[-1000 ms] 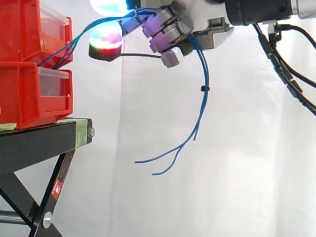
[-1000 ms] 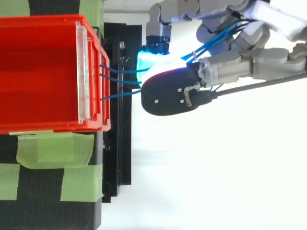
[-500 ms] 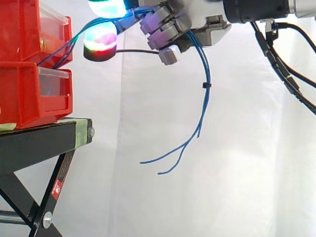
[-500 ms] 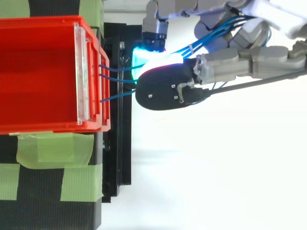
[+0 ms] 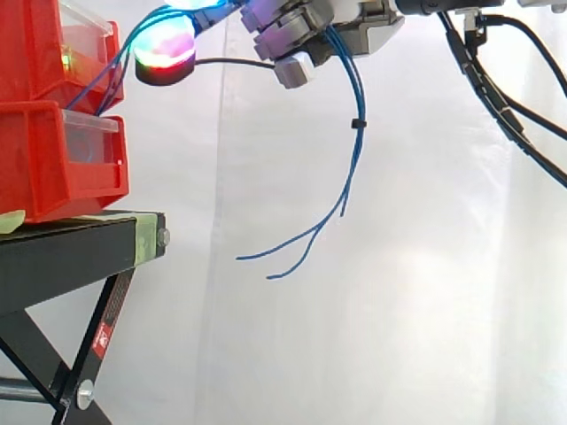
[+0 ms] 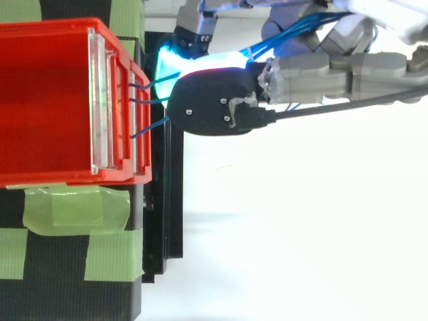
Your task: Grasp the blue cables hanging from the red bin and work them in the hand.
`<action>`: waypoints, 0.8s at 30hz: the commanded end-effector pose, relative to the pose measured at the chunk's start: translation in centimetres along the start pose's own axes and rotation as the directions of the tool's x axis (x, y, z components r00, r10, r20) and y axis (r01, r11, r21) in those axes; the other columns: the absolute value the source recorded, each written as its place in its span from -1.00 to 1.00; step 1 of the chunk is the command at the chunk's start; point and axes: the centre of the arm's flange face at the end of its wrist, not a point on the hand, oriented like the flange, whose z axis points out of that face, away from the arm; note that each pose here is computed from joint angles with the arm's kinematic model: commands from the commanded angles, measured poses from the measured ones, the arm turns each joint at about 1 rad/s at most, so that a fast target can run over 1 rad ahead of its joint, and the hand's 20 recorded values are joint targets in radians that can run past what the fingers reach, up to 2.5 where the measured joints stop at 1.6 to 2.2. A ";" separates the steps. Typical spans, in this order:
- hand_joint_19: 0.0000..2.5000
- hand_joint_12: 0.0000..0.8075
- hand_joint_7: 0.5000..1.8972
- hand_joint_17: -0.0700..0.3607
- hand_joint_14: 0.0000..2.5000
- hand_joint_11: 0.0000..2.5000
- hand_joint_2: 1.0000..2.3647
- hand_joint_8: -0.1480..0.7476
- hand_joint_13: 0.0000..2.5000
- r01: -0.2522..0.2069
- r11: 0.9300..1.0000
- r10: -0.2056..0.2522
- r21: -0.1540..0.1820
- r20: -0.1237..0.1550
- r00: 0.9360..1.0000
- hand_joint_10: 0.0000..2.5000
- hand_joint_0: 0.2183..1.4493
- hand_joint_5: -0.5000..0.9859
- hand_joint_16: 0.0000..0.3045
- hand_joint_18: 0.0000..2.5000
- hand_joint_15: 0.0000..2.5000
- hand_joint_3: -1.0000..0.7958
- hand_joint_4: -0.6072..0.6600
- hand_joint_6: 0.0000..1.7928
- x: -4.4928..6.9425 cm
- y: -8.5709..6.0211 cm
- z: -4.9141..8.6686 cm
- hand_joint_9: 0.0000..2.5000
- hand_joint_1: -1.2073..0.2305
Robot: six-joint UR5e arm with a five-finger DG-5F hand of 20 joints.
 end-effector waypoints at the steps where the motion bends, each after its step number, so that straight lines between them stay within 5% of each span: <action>1: -0.39 0.74 -0.11 0.05 1.00 1.00 -0.99 0.47 0.65 0.003 1.000 -0.003 0.000 0.000 1.000 1.00 0.21 0.17 0.37 0.94 0.66 0.15 0.56 -0.98 -0.1 0.0 0.0 0.53 -0.19; 14: -0.39 0.74 -0.10 0.05 1.00 1.00 -0.98 0.47 0.65 0.007 1.000 -0.007 0.023 -0.005 1.000 1.00 0.24 0.17 0.37 0.94 0.66 0.17 0.55 -0.98 -0.3 -0.4 -0.1 0.53 -0.22; 20: -0.39 0.74 -0.08 0.05 1.00 1.00 -0.98 0.47 0.65 0.043 0.996 -0.038 0.073 -0.081 0.996 1.00 0.25 0.16 0.37 0.94 0.66 0.21 0.55 -0.98 0.0 -1.2 -1.0 0.53 -0.23; 24: -0.39 0.74 -0.09 0.05 1.00 1.00 -0.98 0.47 0.65 0.031 0.997 -0.025 0.075 -0.084 0.996 1.00 0.26 0.17 0.37 0.94 0.66 0.28 0.53 -0.99 0.0 -1.2 -1.0 0.53 -0.24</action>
